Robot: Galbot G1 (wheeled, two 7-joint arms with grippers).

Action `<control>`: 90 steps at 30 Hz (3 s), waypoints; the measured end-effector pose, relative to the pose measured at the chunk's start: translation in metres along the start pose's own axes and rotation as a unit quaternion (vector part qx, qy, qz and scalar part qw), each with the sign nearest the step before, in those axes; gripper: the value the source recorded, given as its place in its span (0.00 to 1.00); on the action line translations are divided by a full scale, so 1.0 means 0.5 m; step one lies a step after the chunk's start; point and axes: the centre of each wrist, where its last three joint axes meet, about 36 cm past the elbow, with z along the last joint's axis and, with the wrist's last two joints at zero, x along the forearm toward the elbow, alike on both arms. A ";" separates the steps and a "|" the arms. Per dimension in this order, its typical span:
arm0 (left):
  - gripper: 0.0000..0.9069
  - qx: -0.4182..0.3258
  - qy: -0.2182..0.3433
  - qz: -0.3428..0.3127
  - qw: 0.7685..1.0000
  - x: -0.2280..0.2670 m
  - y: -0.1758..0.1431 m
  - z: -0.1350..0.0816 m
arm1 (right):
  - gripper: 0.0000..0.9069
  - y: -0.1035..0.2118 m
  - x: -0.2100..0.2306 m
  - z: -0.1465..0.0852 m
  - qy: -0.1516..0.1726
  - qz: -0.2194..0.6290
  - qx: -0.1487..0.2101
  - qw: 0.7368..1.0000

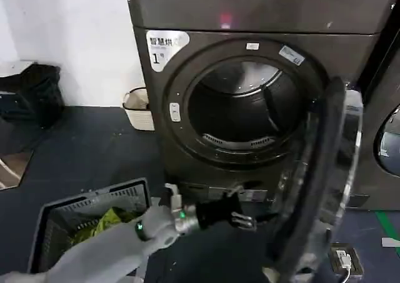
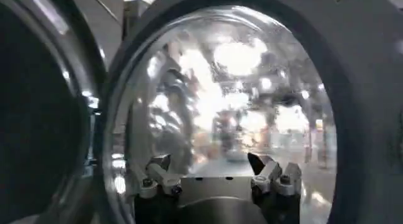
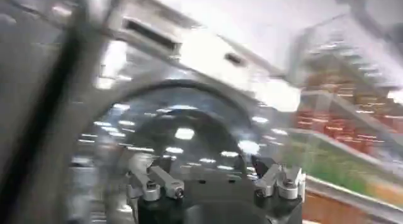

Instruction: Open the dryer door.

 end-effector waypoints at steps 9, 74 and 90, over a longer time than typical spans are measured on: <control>1.00 0.001 0.008 0.047 0.999 -0.127 0.007 0.020 | 1.00 -0.107 0.055 -0.064 0.027 0.185 0.071 0.980; 1.00 -0.083 -0.122 -0.026 0.989 -0.463 0.003 0.044 | 1.00 -0.191 0.097 -0.127 -0.014 0.262 0.112 0.959; 1.00 -0.125 -0.067 -0.080 0.987 -0.022 0.027 -0.048 | 1.00 -0.191 0.095 -0.147 -0.033 0.272 0.138 0.952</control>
